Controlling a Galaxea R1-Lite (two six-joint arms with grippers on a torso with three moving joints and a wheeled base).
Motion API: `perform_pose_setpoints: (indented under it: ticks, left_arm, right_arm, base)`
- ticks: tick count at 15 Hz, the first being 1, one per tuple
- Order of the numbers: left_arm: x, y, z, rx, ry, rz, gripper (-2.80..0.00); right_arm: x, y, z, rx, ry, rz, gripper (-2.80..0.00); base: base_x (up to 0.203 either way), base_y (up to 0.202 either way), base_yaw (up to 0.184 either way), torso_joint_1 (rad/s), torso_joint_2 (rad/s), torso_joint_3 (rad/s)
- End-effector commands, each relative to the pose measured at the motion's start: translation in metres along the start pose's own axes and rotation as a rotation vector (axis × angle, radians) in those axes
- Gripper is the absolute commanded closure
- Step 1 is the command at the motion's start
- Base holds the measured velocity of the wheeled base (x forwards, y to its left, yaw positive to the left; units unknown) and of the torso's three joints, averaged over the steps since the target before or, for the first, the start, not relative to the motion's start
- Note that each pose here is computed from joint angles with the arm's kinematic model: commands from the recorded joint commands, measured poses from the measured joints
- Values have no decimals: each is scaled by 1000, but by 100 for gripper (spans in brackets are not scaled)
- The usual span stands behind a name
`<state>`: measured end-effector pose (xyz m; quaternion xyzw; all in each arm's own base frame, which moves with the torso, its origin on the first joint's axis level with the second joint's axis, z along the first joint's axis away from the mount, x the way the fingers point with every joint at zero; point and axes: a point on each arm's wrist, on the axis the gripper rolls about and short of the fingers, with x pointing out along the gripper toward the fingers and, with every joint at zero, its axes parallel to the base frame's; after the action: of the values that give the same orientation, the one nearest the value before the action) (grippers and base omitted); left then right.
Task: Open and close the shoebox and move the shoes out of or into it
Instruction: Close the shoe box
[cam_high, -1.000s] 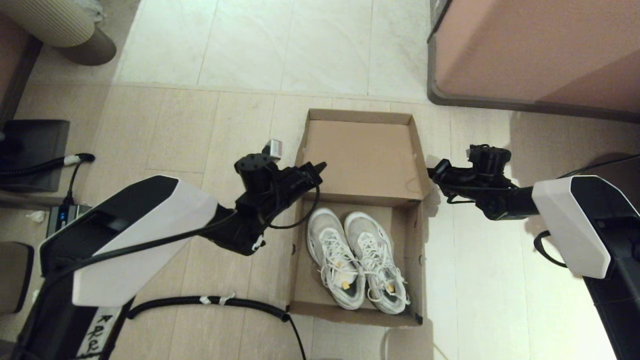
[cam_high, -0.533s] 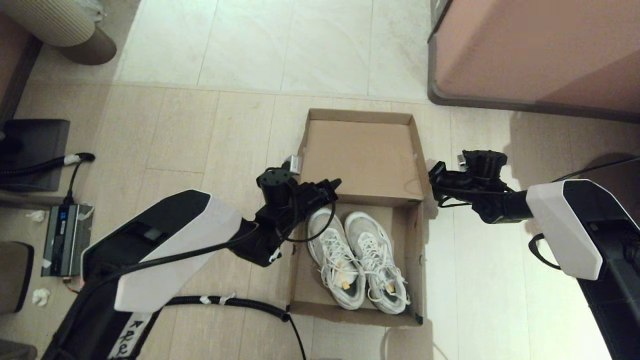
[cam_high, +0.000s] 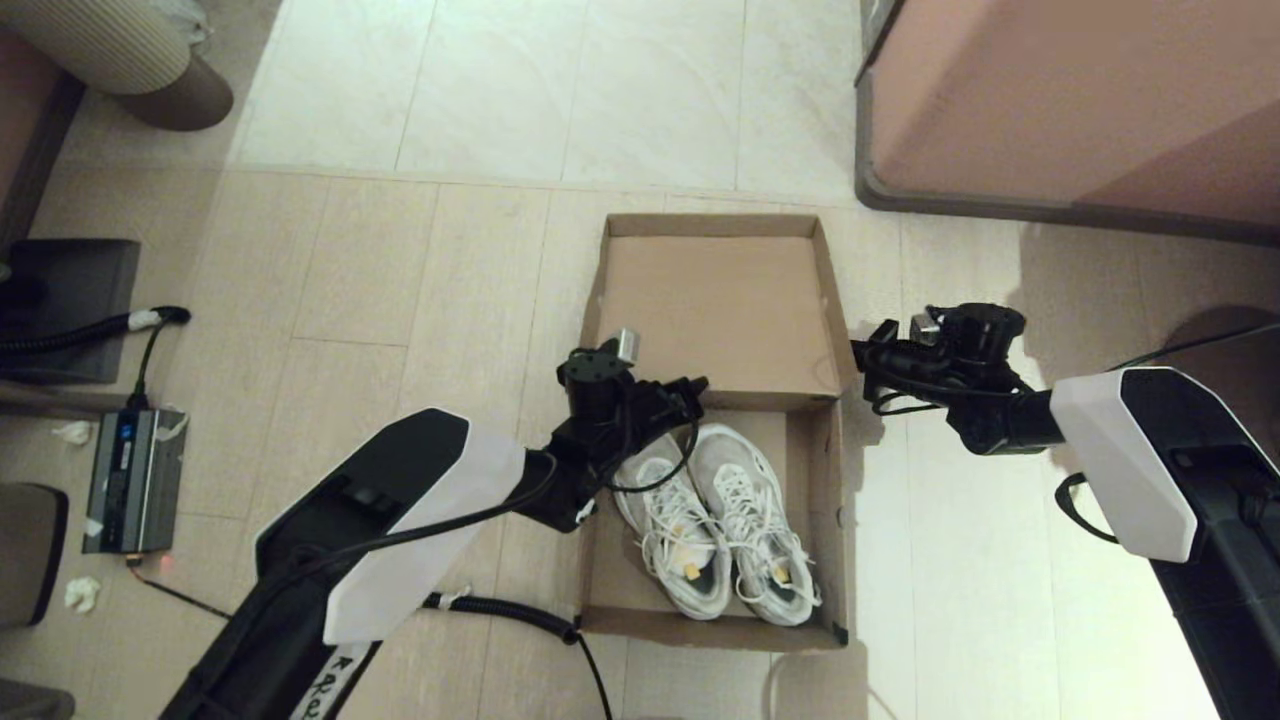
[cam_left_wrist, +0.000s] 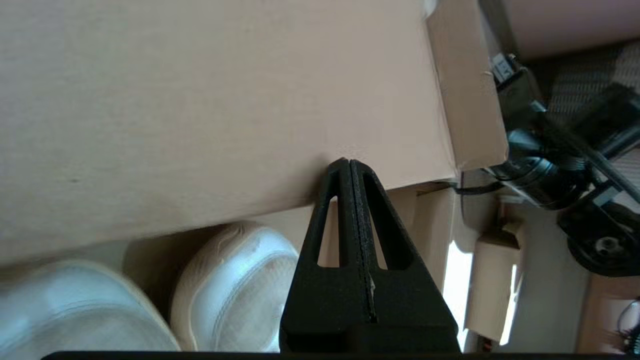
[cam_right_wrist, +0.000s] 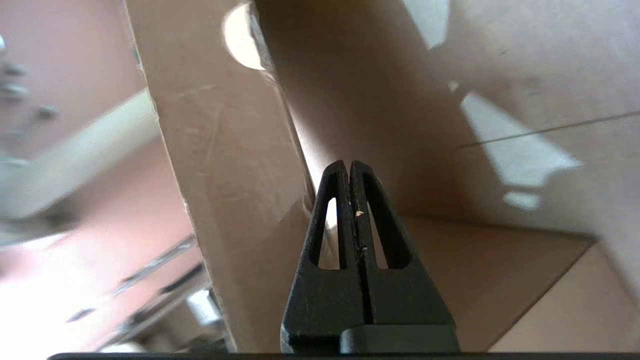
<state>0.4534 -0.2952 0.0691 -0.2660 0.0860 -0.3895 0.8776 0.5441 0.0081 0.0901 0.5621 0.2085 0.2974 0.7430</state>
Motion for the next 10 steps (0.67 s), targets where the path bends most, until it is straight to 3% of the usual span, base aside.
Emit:
perform_pose_setpoints:
  ticks: [1,3,5,10]
  left_arm:
    - [6,3,-22,-9,32,-2,0]
    - [8,-3,-33,-11,58,-8,0]
    - [10,0,-49,35,92,-3,0]
    - [13,-8,-81,48,150,-20,0]
  right_arm:
    - [-1,-2,1,35,27,15,0]
    - [-2,-6,1,44,45,15,0]
    - [-1,-10,0,38,54,40,0]
    - [-5,-9,1,135,146,179,0]
  base:
    - [0,0,0,0,0,0]
    - [0,0,0,0,0,0]
    - [0,0,0,0,0,0]
    - [0,0,0,0,0,0]
